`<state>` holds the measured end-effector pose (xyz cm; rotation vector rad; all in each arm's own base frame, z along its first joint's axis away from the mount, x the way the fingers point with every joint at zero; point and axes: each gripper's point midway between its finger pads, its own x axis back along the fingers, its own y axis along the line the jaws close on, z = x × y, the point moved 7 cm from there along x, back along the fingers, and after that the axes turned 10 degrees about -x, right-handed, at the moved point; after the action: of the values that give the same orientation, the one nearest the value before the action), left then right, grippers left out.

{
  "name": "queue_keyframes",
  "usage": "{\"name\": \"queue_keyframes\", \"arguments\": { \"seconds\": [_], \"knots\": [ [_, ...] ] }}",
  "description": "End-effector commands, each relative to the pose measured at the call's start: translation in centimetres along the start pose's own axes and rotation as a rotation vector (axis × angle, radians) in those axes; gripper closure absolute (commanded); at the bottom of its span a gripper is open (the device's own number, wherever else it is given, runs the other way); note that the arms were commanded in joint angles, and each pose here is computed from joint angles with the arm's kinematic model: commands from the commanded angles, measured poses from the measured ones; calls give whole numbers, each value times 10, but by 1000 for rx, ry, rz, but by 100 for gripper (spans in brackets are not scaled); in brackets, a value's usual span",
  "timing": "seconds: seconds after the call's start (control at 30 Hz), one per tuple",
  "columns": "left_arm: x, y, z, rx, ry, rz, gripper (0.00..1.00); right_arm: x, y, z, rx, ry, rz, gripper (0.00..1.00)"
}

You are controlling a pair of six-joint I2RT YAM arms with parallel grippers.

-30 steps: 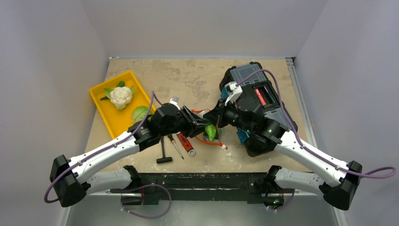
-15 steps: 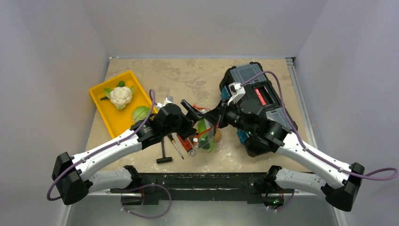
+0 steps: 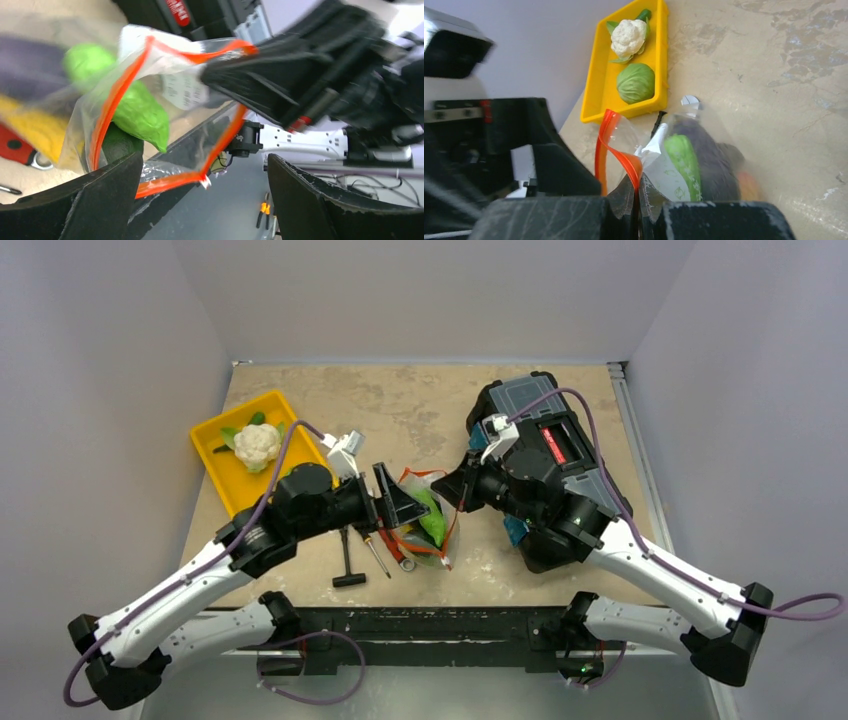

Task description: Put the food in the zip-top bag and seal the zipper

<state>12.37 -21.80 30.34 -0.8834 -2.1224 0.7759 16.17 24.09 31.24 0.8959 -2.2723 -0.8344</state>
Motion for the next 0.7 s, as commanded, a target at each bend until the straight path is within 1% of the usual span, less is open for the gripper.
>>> {"name": "queue_keyframes", "arguments": {
  "seconds": [0.0,0.1,0.23,0.3,0.37,0.43,0.47,0.6,0.67],
  "knots": [
    [35,-25,-17,-265,-54,130,7,-5,9,-8,34,-30,-35,100],
    [43,-34,-26,-318,-70,146,7,-12,10,-4,61,-6,-59,100],
    [37,-47,-32,-313,-44,172,8,-17,12,-2,62,10,-80,100],
    [34,-54,-34,-323,-32,212,10,-17,13,-3,63,3,-82,100],
    [36,-57,-38,-355,-47,220,13,-16,14,-4,61,-1,-88,100],
    [44,-51,-45,-380,-88,145,13,-15,11,-6,71,-22,-64,100],
    [49,-44,-50,-385,-109,82,13,-14,9,-8,80,-34,-49,100],
    [73,2,-66,-374,-172,-256,9,-12,4,-11,115,-41,-16,100],
    [86,28,-73,-363,-208,-431,4,-11,3,-11,131,-39,-7,100]
  ]
}}
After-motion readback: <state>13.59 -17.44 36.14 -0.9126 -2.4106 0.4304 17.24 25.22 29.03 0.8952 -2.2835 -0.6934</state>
